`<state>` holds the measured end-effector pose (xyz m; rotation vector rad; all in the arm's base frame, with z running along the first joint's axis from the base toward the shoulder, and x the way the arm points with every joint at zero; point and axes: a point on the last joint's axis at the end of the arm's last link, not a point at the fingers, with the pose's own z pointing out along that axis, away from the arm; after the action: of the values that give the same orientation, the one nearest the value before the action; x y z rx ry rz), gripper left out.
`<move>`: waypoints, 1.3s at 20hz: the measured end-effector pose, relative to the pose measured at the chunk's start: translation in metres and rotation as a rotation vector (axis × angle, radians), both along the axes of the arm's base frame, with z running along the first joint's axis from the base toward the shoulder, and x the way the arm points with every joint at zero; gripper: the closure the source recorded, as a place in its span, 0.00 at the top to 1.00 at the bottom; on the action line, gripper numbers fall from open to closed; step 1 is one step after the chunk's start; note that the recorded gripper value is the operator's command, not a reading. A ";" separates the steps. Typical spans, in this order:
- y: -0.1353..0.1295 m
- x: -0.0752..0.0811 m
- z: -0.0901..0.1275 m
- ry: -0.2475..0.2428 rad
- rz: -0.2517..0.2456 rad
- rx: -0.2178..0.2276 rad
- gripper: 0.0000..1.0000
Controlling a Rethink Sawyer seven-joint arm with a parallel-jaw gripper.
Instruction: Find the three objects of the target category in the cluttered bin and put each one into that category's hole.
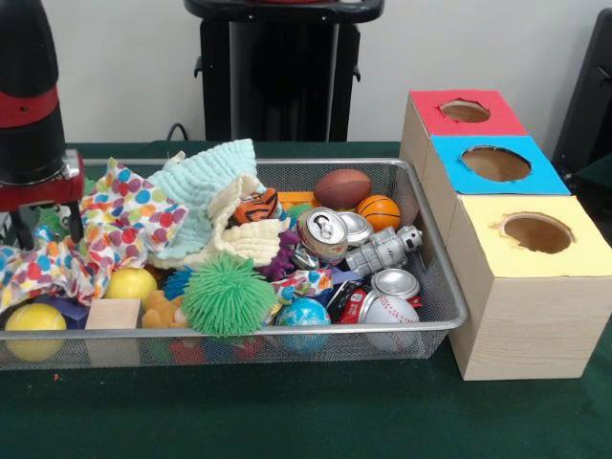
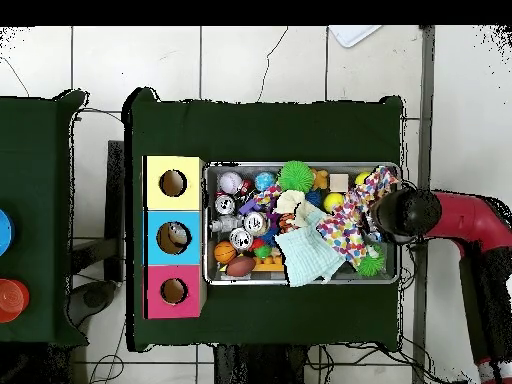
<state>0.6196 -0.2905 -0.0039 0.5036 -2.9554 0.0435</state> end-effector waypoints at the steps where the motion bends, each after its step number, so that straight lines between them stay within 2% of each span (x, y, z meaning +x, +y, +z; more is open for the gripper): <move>1: 0.001 -0.001 -0.002 -0.002 0.002 0.002 1.00; 7: 0.006 -0.001 -0.011 -0.023 0.006 0.011 1.00; 8: 0.007 0.000 -0.011 -0.031 0.007 0.013 0.00; 15: 0.012 0.005 -0.006 -0.035 0.025 -0.002 0.00; 26: 0.016 0.003 -0.008 -0.024 0.061 -0.039 0.00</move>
<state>0.6227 -0.2744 -0.0120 0.5915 -2.9560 0.1150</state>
